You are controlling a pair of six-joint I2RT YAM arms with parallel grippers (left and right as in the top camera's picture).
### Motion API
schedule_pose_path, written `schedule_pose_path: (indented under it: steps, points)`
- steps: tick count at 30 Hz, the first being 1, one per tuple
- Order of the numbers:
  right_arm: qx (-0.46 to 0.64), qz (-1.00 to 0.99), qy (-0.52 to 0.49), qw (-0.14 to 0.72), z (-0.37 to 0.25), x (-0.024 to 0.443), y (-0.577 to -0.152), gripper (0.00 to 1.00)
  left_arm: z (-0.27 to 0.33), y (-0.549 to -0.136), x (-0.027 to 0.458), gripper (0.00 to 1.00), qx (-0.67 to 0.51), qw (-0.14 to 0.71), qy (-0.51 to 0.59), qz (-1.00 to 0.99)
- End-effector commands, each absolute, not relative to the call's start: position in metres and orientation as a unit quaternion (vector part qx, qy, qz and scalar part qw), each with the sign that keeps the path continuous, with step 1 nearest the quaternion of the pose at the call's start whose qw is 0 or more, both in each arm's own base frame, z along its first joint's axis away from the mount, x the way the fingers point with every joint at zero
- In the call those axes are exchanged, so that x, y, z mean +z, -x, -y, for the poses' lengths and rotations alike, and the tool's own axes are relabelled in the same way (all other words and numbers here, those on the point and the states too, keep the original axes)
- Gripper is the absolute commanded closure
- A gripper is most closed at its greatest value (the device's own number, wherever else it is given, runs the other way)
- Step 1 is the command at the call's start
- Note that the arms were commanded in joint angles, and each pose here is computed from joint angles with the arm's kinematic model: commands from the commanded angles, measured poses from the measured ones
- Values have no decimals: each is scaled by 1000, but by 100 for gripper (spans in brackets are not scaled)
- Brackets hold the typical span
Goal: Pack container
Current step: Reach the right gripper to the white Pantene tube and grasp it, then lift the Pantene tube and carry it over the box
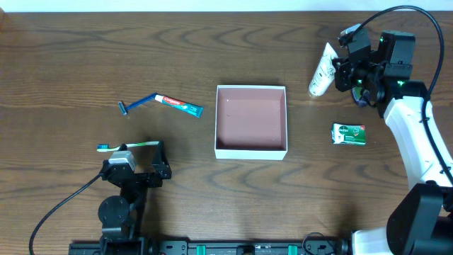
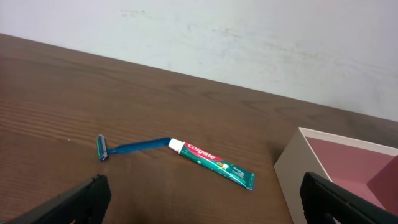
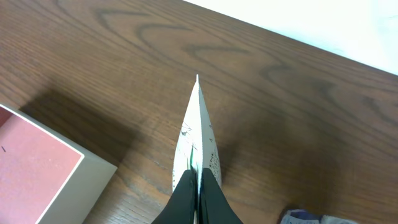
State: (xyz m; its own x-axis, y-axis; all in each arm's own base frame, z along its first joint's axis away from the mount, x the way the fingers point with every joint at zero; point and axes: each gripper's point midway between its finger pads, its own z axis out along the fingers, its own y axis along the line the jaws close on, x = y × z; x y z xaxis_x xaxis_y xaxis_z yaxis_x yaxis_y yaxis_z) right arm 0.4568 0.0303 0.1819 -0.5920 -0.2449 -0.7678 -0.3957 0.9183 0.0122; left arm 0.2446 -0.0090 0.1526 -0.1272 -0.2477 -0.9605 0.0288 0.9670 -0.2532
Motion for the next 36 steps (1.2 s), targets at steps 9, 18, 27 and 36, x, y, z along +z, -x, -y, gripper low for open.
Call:
schedule_pose_path:
  steps: [9, 18, 27, 36]
  points:
    - [120, -879, 111, 448, -28, 213, -465, 99, 10, -244, 135, 2, -104, 639, 68, -759]
    - [142, -855, 57, 496, -28, 271, -453, 99, 10, -244, 135, 2, -104, 639, 68, -759]
    - [138, -834, 25, 534, -48, 326, -416, 99, 10, -244, 135, 2, -104, 639, 68, -759]
    - [108, -824, 3, 557, -109, 352, -375, 99, 10, -244, 135, 2, -104, 639, 68, -759]
